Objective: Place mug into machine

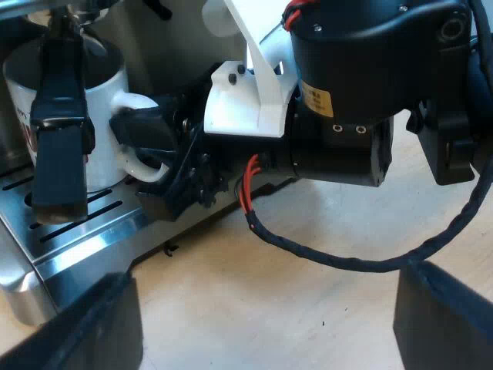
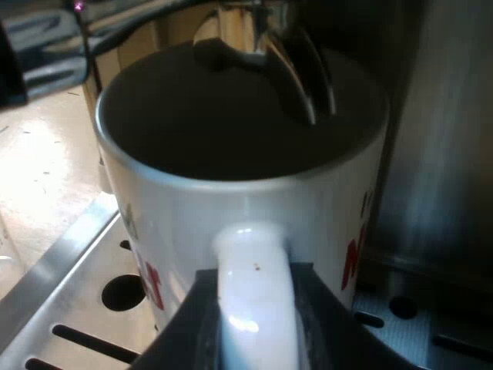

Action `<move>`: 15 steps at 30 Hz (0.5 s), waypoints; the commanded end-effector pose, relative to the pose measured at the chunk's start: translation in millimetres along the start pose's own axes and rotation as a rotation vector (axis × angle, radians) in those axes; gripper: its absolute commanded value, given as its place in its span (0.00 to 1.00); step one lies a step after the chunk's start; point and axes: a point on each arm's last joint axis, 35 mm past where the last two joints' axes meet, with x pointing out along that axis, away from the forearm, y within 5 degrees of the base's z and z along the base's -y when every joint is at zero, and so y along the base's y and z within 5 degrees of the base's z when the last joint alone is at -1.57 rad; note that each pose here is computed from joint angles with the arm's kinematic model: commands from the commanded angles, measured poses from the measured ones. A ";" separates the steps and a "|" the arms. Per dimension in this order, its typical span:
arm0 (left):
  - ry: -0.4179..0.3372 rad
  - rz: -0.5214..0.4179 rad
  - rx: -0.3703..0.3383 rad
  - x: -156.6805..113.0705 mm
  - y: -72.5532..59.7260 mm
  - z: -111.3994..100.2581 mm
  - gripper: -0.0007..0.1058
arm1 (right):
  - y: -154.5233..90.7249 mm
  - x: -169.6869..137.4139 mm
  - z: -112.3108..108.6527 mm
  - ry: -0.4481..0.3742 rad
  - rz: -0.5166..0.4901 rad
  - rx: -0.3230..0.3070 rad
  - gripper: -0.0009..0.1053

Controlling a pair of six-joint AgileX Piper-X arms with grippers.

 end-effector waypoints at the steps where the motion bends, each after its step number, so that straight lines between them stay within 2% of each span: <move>1: -0.018 -0.013 0.010 -1.0 -1.4 3.4 0.65 | -3.6 -0.4 12.1 -0.034 -0.030 0.003 0.01; 6: -0.018 -0.013 0.010 -1.0 -1.4 3.4 0.65 | -3.1 -0.3 8.5 -0.003 -0.031 0.002 0.01; 9: -0.018 -0.013 0.010 -1.0 -1.4 3.4 0.65 | -4.7 -0.4 7.0 0.016 -0.081 0.008 0.01; 15: -0.018 -0.013 0.010 -1.0 -1.4 3.4 0.65 | -5.2 -0.5 7.1 0.017 -0.093 0.008 0.01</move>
